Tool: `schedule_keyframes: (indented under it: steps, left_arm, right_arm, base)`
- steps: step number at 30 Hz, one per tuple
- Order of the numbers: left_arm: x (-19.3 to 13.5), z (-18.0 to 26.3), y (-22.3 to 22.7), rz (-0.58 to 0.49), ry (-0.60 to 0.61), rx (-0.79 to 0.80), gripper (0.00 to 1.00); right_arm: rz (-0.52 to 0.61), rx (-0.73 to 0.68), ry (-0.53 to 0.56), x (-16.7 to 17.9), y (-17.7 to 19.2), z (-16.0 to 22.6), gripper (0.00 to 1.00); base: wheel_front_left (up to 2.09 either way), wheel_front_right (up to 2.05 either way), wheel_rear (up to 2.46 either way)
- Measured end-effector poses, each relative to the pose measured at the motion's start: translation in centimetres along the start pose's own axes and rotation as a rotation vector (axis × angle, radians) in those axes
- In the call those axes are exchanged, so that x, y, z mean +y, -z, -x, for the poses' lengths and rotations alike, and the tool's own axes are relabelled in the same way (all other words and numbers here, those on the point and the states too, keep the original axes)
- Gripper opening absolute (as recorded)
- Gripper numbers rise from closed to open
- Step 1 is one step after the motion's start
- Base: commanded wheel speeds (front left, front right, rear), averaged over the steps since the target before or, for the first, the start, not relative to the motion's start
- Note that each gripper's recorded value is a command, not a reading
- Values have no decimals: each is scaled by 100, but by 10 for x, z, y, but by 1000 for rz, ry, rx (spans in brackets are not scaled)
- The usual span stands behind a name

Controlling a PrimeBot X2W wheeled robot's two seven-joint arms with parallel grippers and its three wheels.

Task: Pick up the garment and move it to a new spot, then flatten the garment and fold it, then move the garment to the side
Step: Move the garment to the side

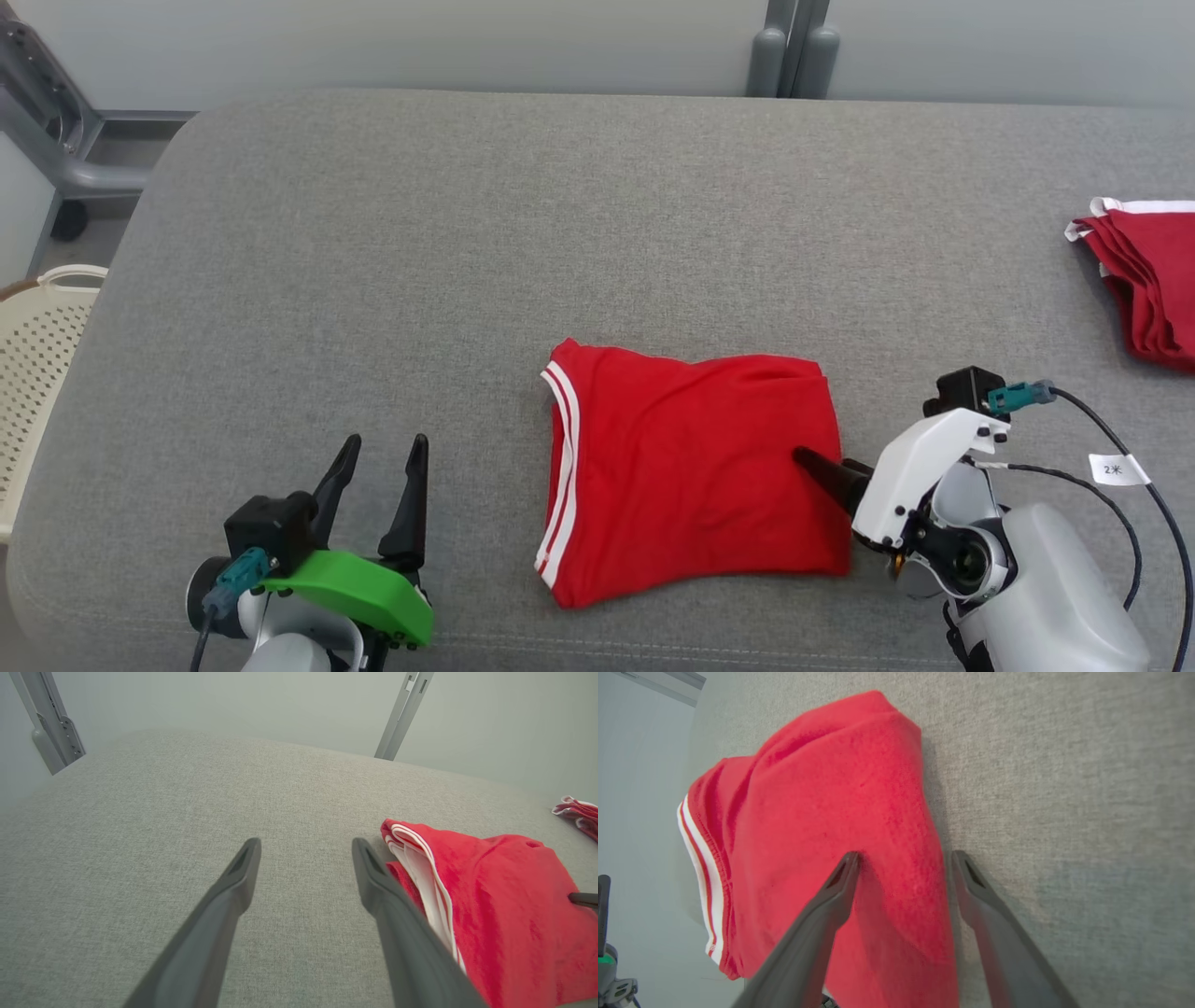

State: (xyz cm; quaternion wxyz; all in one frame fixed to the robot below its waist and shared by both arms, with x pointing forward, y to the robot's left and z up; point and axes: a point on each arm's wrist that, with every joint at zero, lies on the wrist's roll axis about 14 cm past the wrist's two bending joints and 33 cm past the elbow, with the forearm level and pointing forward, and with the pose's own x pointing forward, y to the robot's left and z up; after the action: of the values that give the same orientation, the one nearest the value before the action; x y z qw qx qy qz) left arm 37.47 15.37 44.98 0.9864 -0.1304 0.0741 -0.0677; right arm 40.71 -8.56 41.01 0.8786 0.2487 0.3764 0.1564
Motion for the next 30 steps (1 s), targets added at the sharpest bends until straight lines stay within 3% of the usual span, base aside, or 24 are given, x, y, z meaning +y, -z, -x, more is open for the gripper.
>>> schedule_keyframes:
  steps: [6, 7, 8, 10, 11, 20, 30]
  left_arm:
    - [6, 0, 1, 3, -18, 3, 100]
    - [7, 1, 1, 3, -22, 6, 100]
    - [8, 1, 2, 4, -25, 8, 100]
    - [9, 2, 3, 8, -31, 11, 100]
    - [10, 2, 4, 10, -34, 13, 100]
    - [9, 0, 3, 14, -33, 9, 100]
    - [-11, -18, -3, 4, 35, -8, 100]
  right_arm:
    - [5, 28, 12, -1, 4, -17, 100]
    - [6, 36, 12, 0, 5, -20, 90]
    - [7, 41, 12, 0, 6, -22, 69]
    - [8, 53, 14, 0, 7, -26, 12]
    - [11, 59, 17, 0, 8, -28, 0]
    - [40, 16, 57, -7, -3, -28, 0]
    - [206, -105, 169, -20, -69, -8, 0]
  base:
    - [0, 0, 0]
    - [0, 0, 0]
    - [0, 0, 0]
    - [0, 0, 0]
    - [0, 0, 0]
    - [0, 0, 0]
    - [0, 0, 0]
